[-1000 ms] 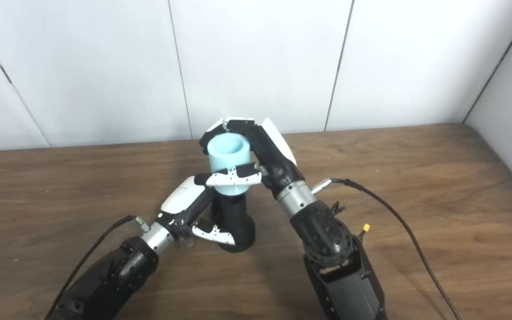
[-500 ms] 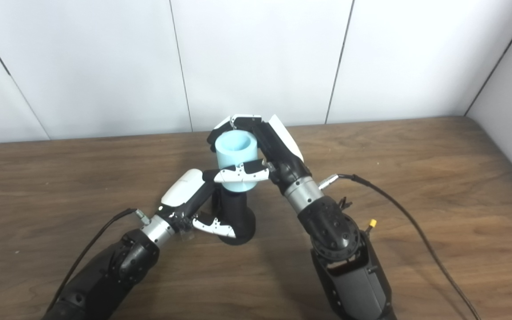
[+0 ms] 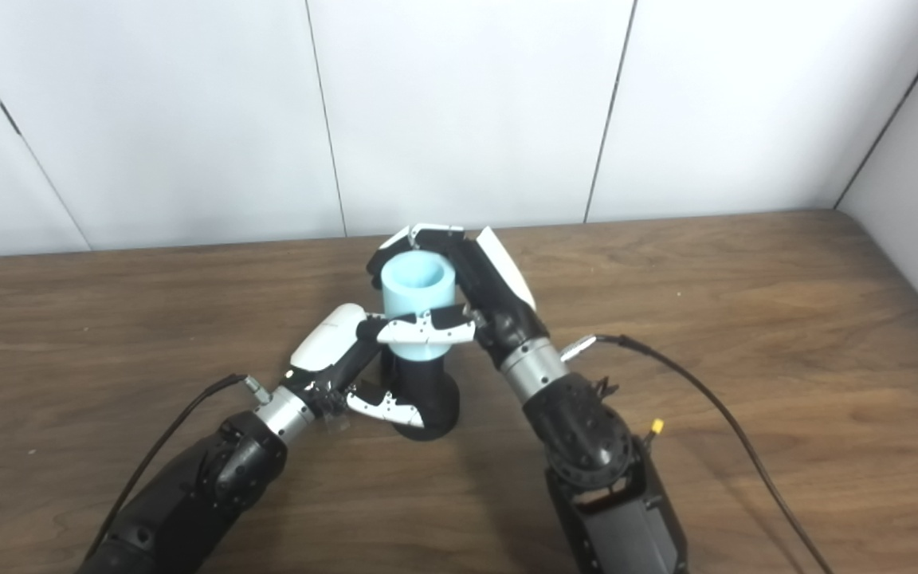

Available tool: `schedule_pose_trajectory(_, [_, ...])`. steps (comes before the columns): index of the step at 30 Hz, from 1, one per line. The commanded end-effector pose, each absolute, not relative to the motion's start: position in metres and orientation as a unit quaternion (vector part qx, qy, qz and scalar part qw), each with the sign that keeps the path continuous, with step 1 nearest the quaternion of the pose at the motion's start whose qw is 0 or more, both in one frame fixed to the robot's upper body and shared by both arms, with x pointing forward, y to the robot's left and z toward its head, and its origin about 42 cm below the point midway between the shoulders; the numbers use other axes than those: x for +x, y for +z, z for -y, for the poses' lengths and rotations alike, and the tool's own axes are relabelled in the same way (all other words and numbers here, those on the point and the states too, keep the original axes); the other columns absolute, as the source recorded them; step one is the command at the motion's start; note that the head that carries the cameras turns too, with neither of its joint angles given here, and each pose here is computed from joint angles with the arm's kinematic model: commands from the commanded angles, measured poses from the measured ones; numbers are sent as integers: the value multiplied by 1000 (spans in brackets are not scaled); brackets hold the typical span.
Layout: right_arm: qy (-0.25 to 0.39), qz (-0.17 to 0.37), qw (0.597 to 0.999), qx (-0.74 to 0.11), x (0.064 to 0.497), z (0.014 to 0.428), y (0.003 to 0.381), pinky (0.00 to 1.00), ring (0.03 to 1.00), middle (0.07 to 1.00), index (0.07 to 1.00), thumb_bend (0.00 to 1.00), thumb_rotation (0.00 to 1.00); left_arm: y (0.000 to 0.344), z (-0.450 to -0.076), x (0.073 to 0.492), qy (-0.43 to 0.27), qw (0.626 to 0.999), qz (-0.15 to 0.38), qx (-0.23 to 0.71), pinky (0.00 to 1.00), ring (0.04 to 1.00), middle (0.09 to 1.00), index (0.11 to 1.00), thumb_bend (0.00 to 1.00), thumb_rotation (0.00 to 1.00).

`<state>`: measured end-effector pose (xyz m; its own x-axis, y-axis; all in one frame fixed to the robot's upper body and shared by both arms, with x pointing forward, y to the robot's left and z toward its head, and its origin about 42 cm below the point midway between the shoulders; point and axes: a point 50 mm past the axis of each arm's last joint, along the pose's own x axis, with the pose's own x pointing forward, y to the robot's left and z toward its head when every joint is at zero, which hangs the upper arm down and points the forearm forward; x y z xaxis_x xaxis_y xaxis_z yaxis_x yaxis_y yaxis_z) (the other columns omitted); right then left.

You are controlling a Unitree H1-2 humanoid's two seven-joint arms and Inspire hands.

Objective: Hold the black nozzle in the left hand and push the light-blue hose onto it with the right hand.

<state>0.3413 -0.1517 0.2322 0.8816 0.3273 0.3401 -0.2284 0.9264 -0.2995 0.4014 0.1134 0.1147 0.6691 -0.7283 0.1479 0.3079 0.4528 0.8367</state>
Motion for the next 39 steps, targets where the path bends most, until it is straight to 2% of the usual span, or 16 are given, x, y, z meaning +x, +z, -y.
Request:
schedule_pose_trajectory(1, [150,211,959,-118,340,147,232,378,456,487,477,503,0,44,-120,354,-374,799,145,449,340,378,447,508,501,0])
schedule_pose_trajectory(8, [155,183,964,-117,334,146,221,376,461,489,472,503,0,45,-120,353,-375,799,145,448,341,377,453,506,501,0])
schedule_pose_trajectory(22, [169,187,955,-156,328,159,204,358,452,496,490,501,0,48,-123,353,-375,798,143,450,316,368,456,512,500,0])
schedule_pose_trajectory(28, [164,164,957,-172,323,169,191,390,440,484,488,503,0,48,-124,355,-369,802,142,448,344,391,478,504,502,0])
schedule_pose_trajectory(39, [165,145,957,-190,320,177,175,361,450,491,493,502,0,49,-126,356,-365,801,129,456,351,393,481,509,502,0])
